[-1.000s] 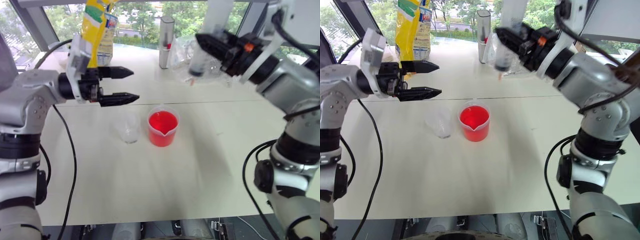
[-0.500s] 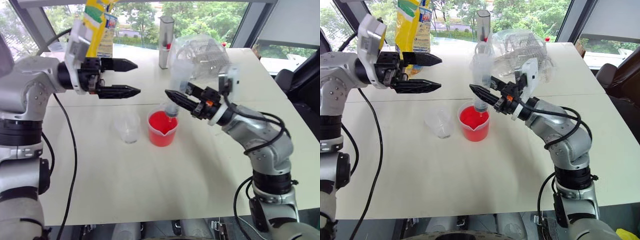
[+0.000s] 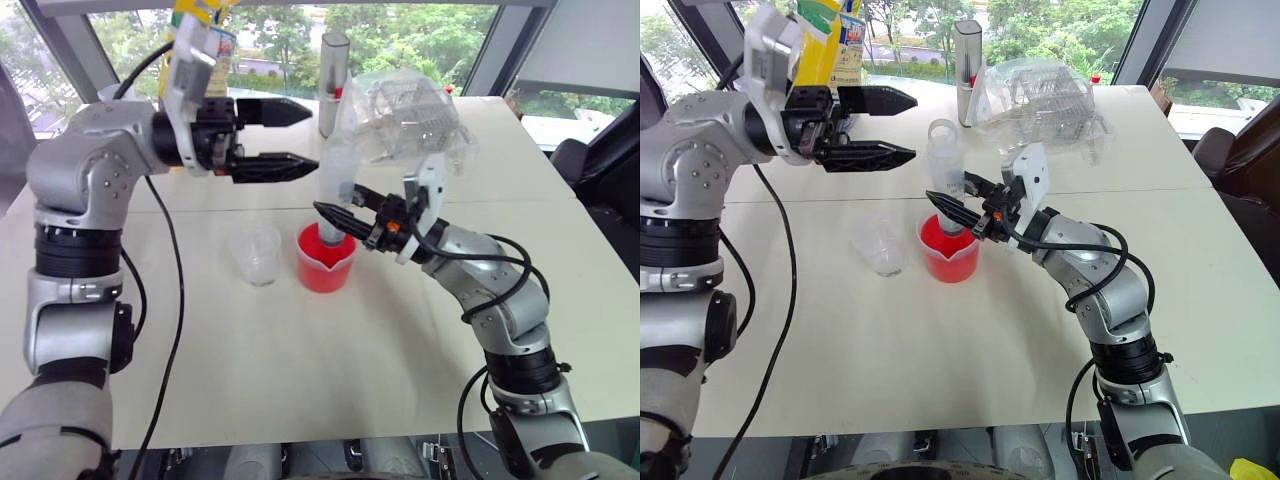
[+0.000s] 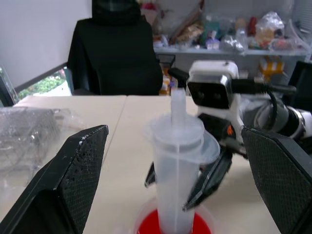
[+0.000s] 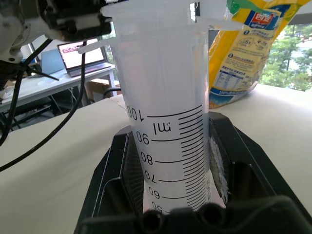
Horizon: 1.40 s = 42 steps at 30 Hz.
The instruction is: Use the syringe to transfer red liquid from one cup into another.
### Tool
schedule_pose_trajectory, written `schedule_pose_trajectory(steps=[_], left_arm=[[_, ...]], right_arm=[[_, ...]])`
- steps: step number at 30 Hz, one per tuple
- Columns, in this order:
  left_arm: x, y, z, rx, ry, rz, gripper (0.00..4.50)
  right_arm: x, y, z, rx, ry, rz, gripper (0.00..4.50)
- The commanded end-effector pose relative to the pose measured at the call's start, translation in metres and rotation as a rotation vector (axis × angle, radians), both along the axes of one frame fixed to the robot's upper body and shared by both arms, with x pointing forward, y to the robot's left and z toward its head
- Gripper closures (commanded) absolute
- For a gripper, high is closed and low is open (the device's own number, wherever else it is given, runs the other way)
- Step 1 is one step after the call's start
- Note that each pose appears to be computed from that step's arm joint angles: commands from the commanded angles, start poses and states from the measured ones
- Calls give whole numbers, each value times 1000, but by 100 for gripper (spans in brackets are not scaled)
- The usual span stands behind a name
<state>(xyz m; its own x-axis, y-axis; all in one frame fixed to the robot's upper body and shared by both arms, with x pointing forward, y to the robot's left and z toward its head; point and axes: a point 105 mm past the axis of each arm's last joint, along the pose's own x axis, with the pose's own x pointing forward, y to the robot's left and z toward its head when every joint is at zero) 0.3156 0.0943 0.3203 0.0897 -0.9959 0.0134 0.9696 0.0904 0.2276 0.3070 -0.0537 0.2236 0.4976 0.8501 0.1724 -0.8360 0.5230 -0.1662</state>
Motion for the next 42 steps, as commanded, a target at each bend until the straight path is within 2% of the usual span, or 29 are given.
schedule_pose_trajectory(steps=[1, 17, 20, 23, 27, 28, 34, 42], left_arm=[[-4, -1, 13, -25, -35, -4, 0], [-7, -20, -7, 19, -28, -22, 0], [-7, -21, -8, 20, -27, -25, 84], [-7, -22, -6, 5, -20, -26, 223], [-8, -23, -8, 8, -14, -34, 431], [-8, -23, -9, 11, -10, -36, 444], [-10, -24, -13, 27, 0, -39, 444], [-9, -22, 6, -11, -31, -32, 444]], right_arm=[[-5, 3, 8, 10, -49, 12, 305], [-5, 9, 7, 0, -52, 31, 305], [-6, 9, 7, 1, -51, 32, 305], [-7, 10, 6, -3, -50, 35, 305], [-7, 10, 5, -8, -51, 37, 305], [-7, 10, 5, -9, -51, 37, 305], [-8, 11, 6, -12, -55, 43, 305], [-8, 15, 1, -22, -30, 62, 305]])
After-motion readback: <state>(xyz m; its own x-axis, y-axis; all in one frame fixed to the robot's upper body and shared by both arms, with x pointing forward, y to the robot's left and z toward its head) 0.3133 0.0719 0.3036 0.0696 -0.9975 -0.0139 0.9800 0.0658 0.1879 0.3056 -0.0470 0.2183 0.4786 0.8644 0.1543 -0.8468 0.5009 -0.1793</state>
